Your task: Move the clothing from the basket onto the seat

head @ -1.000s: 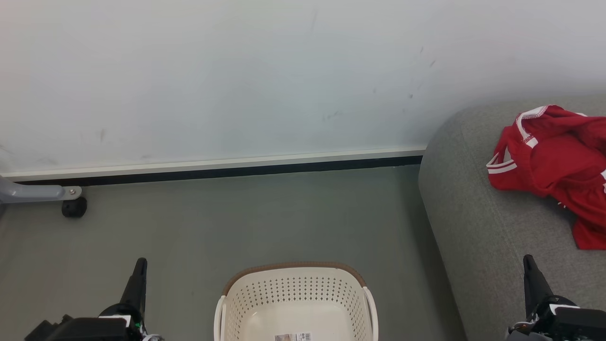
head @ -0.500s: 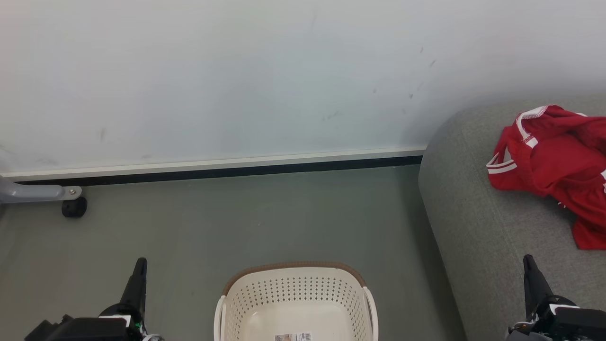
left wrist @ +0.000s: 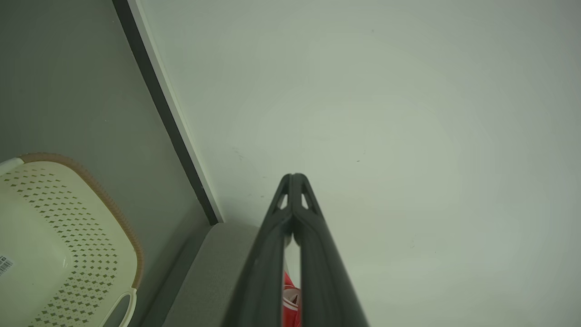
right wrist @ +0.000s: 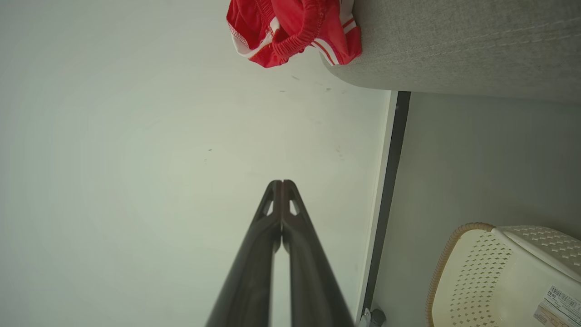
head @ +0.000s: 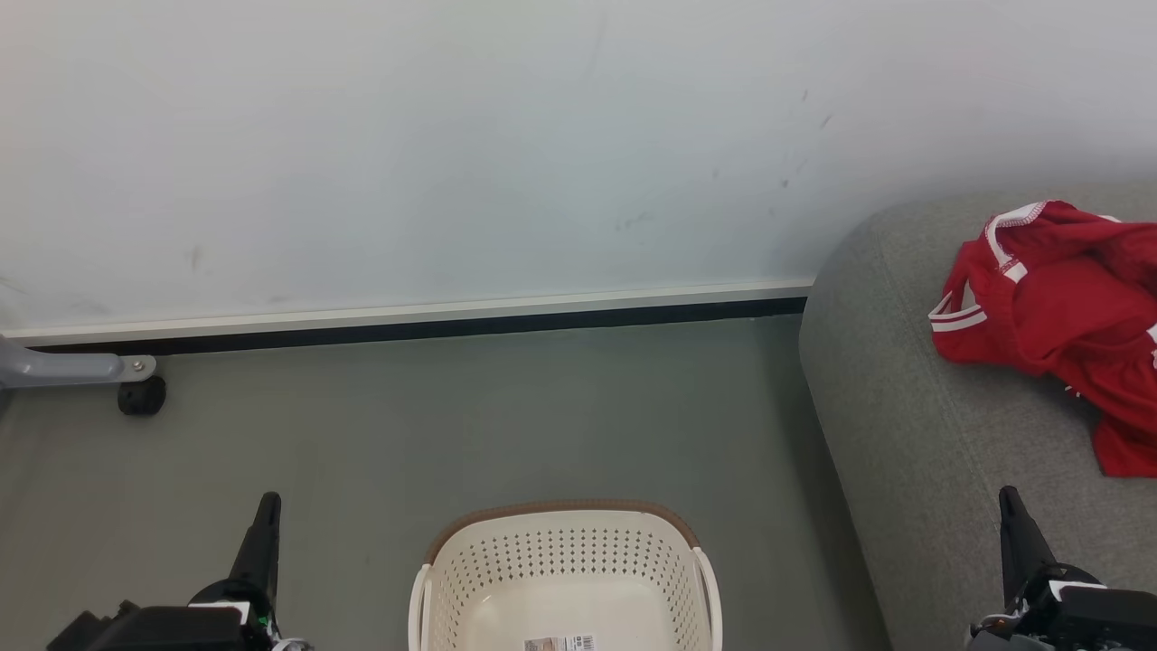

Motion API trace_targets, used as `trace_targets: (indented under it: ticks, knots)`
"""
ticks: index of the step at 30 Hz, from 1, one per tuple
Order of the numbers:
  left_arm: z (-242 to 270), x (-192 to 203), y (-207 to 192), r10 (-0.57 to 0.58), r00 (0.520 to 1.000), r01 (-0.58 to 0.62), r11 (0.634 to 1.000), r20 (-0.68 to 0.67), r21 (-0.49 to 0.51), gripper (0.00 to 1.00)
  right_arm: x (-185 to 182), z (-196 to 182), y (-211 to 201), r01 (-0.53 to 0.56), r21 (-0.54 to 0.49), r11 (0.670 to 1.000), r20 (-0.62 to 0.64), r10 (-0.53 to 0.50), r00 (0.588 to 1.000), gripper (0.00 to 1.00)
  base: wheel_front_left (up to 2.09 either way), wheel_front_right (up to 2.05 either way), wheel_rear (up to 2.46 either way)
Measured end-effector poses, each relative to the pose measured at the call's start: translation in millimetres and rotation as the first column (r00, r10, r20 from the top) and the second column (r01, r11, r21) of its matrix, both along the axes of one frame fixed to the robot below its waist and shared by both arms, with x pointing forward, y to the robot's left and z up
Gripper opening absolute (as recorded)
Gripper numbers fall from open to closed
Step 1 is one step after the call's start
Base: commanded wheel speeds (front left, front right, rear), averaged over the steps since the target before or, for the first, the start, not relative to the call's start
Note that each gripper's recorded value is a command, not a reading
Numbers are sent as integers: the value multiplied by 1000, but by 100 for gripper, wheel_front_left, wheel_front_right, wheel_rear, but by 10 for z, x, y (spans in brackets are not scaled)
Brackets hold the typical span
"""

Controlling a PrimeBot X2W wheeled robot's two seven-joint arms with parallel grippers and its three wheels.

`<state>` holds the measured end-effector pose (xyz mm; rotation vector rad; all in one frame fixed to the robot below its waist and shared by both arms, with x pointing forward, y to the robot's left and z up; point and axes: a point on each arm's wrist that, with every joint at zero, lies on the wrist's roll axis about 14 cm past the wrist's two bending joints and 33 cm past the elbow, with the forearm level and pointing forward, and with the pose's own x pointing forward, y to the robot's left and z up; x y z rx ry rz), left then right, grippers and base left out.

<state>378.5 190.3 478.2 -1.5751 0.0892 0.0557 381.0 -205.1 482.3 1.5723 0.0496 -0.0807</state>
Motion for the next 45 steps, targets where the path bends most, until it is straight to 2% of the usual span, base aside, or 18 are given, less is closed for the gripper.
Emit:
trace_targets:
  ticks: [45]
  knots:
    - [1, 1, 0, 0, 1000, 0, 1000, 0, 0, 0, 1, 1, 0, 0, 0, 1000, 0, 0, 1000, 0, 0, 0, 0]
